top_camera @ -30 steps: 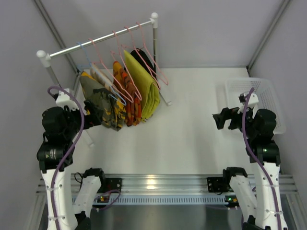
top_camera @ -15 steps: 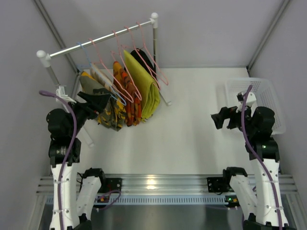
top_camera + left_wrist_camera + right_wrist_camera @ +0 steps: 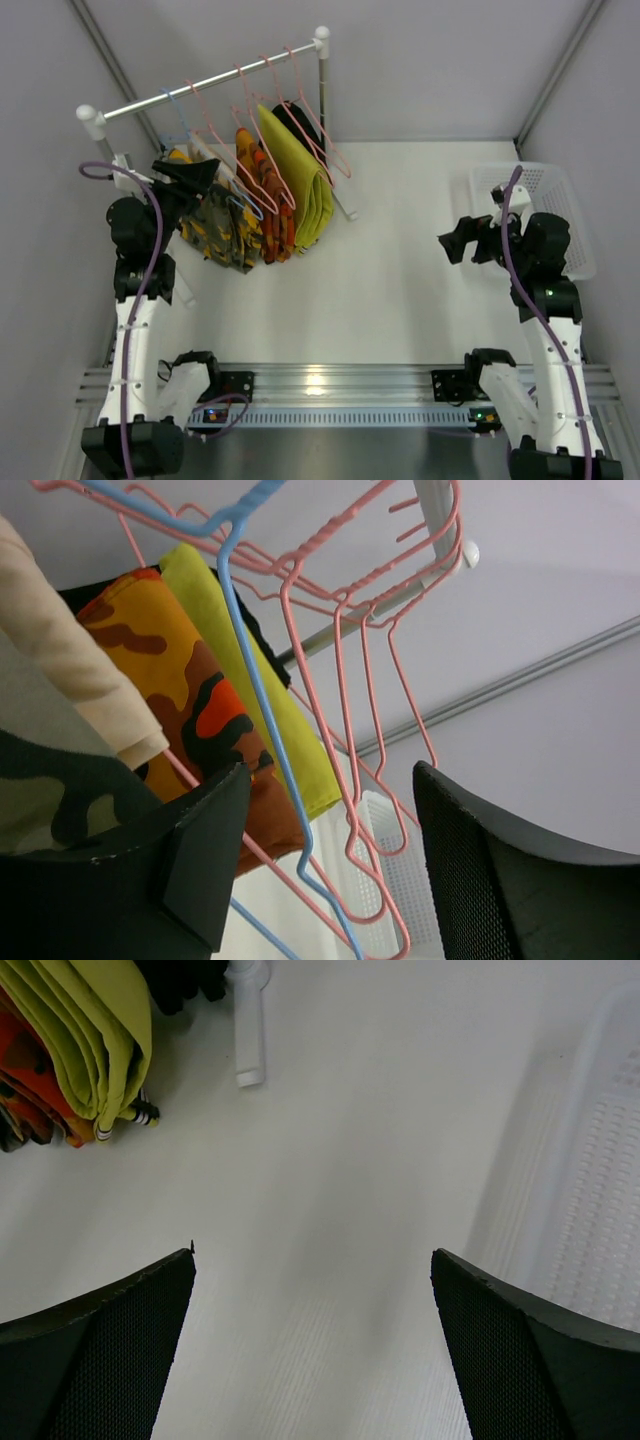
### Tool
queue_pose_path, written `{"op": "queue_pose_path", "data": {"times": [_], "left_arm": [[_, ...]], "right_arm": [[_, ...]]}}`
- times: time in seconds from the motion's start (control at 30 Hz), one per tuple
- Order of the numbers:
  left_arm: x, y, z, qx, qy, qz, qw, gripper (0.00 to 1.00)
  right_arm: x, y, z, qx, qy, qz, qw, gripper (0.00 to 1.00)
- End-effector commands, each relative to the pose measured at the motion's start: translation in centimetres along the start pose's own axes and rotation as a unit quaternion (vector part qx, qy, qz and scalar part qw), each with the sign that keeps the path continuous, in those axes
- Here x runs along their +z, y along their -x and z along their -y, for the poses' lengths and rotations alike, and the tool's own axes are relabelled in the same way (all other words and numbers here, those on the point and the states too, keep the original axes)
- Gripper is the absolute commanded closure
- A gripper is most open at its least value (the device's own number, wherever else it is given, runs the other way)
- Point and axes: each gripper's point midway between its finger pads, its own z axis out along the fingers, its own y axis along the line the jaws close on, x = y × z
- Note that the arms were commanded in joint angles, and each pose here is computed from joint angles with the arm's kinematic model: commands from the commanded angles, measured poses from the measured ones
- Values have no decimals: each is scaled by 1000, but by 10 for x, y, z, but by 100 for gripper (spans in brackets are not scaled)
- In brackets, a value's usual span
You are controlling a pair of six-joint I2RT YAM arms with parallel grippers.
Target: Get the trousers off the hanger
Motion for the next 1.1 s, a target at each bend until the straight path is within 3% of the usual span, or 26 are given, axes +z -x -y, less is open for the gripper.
{"op": "queue_pose_path", "data": {"times": [0.0,0.13,0.23,0.33,0.47,0.7,1.07], "left_arm": [[15,26,15,-3,-38,54,998,30],[30,26,11,-25,-48,49,997,40],[38,31,0,-46,-33,57,997,64],[42,39,-3,-63,-36,70,995,77],[43,45,8,-65,-65,74,993,78],[44,49,11,-59,-80,81,992,69],[68,45,-12,-80,-89,54,991,73]], "right_arm": [[-4,27,-1,-11,1,32,999,1],[-3,28,0,-11,2,32,999,1],[-2,28,1,-10,0,31,999,1],[-2,28,1,-11,-1,33,999,0],[2,25,3,-9,0,29,1000,1],[7,23,2,12,5,24,1000,0],[10,22,4,16,4,20,1000,1]]}}
